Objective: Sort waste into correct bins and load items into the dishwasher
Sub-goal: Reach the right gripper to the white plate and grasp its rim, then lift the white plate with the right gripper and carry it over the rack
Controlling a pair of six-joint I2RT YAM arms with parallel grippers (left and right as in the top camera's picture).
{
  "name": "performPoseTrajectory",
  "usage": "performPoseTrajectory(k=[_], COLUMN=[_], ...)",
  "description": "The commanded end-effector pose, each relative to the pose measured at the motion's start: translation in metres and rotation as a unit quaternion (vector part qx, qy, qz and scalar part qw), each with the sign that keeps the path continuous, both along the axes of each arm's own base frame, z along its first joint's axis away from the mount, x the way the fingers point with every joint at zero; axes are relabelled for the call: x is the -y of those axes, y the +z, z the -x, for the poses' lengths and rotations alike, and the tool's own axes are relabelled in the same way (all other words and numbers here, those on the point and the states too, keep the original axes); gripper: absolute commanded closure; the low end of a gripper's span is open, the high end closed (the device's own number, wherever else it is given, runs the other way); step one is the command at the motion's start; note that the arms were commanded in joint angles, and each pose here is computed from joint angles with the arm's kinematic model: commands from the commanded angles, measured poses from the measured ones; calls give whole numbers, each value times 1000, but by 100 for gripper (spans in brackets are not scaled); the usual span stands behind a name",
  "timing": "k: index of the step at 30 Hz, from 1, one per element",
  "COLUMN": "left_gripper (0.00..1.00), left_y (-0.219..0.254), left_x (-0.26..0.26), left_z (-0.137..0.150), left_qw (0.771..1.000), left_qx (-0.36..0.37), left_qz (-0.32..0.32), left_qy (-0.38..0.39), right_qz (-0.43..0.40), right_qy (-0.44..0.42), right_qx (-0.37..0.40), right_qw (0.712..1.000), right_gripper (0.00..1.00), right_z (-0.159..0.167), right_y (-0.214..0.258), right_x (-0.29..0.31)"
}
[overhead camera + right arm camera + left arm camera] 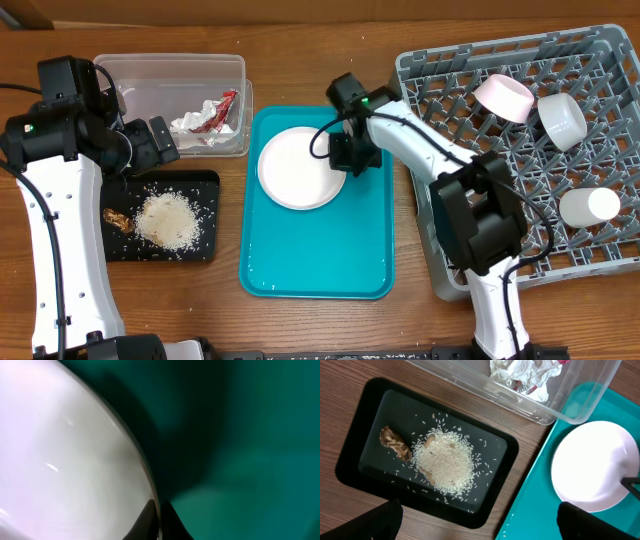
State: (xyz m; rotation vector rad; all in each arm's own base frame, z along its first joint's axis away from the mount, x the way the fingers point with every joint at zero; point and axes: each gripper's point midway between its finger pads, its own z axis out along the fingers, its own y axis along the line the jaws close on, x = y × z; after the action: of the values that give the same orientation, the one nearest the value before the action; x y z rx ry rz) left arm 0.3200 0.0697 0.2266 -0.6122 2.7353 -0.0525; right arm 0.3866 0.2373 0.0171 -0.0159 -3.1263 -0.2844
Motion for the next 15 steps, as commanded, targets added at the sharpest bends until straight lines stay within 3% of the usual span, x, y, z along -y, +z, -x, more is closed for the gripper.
performPoseTrajectory(k=[1, 8, 15], left_gripper=[0, 0, 0], left_y=[3, 2, 3], left_x=[2, 2, 2], left_z=[-2, -2, -4], left_qw=[1000, 1000, 1000], left_qx=[6, 6, 9], left_qz=[6, 8, 9], left_qy=[4, 8, 13], right_qz=[-5, 16, 233], right_qy=[-10, 28, -57], right_qx=[47, 182, 317], right_qw=[999, 983, 917], right_gripper=[96, 96, 96], right_z=[-30, -64, -82], right_y=[45, 181, 275], right_x=[23, 86, 208])
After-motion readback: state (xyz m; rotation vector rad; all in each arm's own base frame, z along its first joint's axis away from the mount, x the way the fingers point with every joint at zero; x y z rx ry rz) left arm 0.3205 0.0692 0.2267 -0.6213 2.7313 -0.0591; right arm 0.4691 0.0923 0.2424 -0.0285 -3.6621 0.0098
